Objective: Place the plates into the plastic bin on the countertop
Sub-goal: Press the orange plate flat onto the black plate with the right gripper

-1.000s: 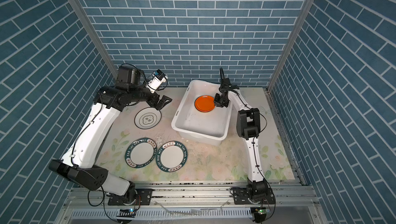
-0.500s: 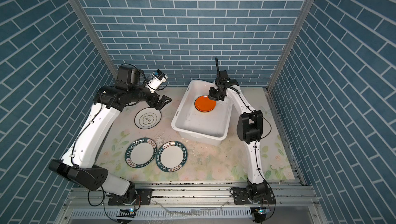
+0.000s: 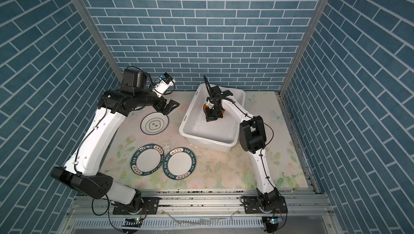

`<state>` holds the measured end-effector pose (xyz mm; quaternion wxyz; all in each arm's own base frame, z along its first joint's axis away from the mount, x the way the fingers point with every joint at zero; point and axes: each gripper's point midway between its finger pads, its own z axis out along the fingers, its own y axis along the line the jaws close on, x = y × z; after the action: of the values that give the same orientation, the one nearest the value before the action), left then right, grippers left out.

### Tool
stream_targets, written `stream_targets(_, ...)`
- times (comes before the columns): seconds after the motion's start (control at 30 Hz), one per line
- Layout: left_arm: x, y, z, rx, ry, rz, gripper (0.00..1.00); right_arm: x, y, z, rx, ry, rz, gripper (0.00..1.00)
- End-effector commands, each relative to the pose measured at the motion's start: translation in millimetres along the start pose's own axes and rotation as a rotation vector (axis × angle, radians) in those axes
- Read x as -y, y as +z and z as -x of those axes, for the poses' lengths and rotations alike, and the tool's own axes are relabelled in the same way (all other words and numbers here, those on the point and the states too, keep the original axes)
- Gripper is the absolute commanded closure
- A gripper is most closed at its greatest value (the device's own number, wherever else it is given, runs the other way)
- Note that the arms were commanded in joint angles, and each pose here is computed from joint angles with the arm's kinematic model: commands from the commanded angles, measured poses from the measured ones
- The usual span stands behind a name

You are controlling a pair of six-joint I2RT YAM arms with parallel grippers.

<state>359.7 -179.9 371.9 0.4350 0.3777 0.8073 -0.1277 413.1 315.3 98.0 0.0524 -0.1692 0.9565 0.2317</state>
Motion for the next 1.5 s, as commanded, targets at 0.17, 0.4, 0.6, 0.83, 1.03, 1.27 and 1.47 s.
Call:
stream_targets(0.17,-2.9,-5.0,0.8,0.007,0.004,0.018,0.0,28.2,27.1,1.8,-0.03,-0.016,-0.083,0.95)
stream_targets(0.4,-3.4,-6.2,-0.5,0.005,0.008,0.027,0.0,42.3,37.6,16.0,0.008,-0.008,-0.147,0.95)
stream_targets(0.6,-3.0,-6.0,-3.6,-0.002,0.006,0.026,0.0,55.0,40.9,20.6,0.018,-0.004,-0.211,0.95)
stream_targets(0.83,-1.9,-5.4,-3.9,0.0,0.001,0.019,0.0,63.4,47.4,23.9,0.016,-0.01,-0.241,0.94)
stream_targets(1.03,-1.9,-5.0,-3.8,0.0,-0.002,0.017,0.0,65.7,47.7,31.4,0.038,-0.009,-0.258,0.94)
stream_targets(1.27,-0.9,-4.8,-3.3,0.003,-0.003,0.012,0.0,73.0,46.8,36.8,0.052,-0.008,-0.292,0.92)
stream_targets(1.47,-1.2,-4.7,-3.2,0.003,-0.003,0.013,0.0,76.6,45.0,42.5,0.071,-0.002,-0.302,0.9)
